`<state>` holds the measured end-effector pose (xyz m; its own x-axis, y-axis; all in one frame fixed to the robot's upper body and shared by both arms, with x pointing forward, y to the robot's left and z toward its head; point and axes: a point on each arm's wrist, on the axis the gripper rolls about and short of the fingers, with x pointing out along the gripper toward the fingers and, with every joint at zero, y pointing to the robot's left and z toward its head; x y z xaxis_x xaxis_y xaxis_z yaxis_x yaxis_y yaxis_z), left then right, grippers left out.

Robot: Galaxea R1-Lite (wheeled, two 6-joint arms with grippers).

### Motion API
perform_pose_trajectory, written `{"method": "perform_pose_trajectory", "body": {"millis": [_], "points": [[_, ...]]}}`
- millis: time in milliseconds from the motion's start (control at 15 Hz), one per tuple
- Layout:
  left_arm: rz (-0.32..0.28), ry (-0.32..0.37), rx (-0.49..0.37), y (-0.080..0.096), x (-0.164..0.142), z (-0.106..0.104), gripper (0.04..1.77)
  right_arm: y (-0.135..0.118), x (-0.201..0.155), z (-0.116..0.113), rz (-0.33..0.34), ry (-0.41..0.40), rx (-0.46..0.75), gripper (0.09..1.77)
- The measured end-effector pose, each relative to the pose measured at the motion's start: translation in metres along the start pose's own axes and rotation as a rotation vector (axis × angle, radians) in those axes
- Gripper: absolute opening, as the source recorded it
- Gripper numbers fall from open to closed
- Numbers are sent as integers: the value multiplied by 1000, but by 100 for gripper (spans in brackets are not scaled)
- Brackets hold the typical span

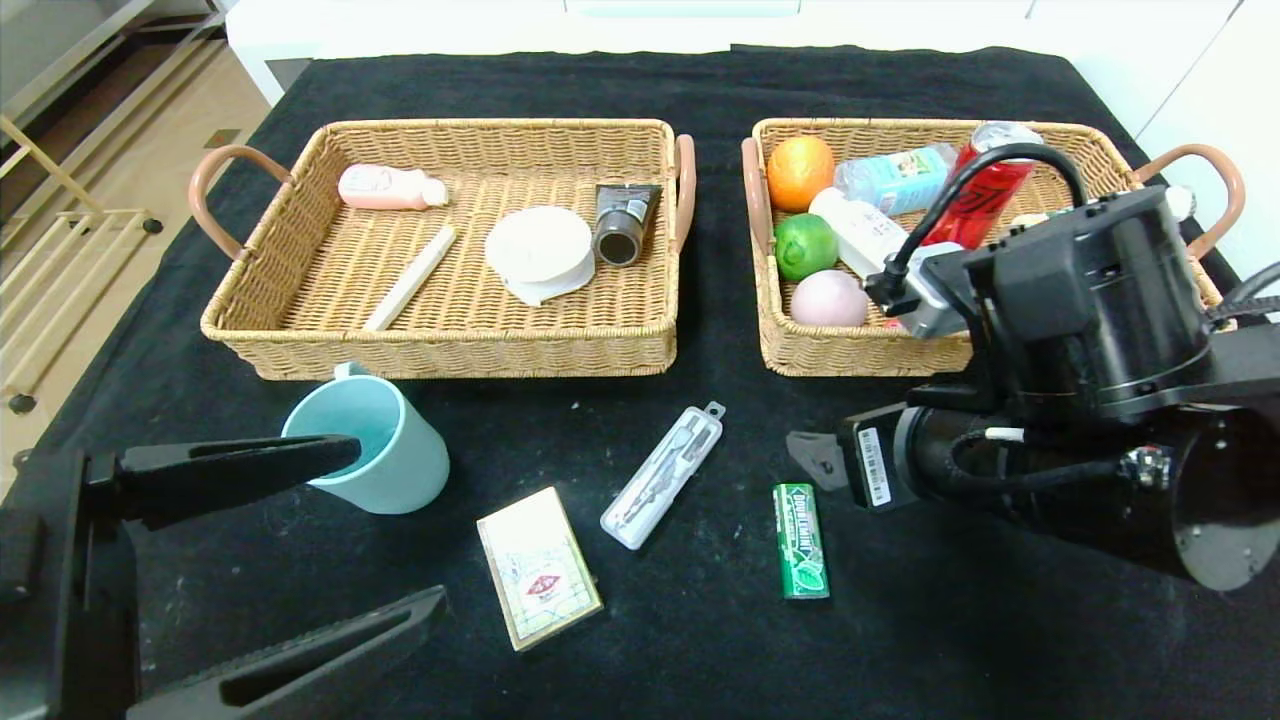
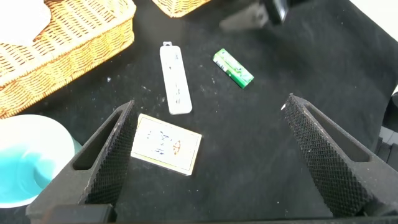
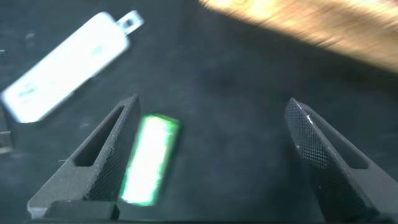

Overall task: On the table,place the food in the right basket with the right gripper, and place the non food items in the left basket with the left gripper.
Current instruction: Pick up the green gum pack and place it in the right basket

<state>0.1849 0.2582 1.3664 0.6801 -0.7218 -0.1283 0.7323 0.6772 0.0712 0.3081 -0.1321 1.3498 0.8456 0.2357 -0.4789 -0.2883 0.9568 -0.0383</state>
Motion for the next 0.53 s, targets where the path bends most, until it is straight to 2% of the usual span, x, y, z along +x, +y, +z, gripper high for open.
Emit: {"method": "perform_pose_trajectory", "body": {"millis": [533], "points": [[11,-10,3,1,-2,2,172,23,34,-14,-10,116,7,170]]}}
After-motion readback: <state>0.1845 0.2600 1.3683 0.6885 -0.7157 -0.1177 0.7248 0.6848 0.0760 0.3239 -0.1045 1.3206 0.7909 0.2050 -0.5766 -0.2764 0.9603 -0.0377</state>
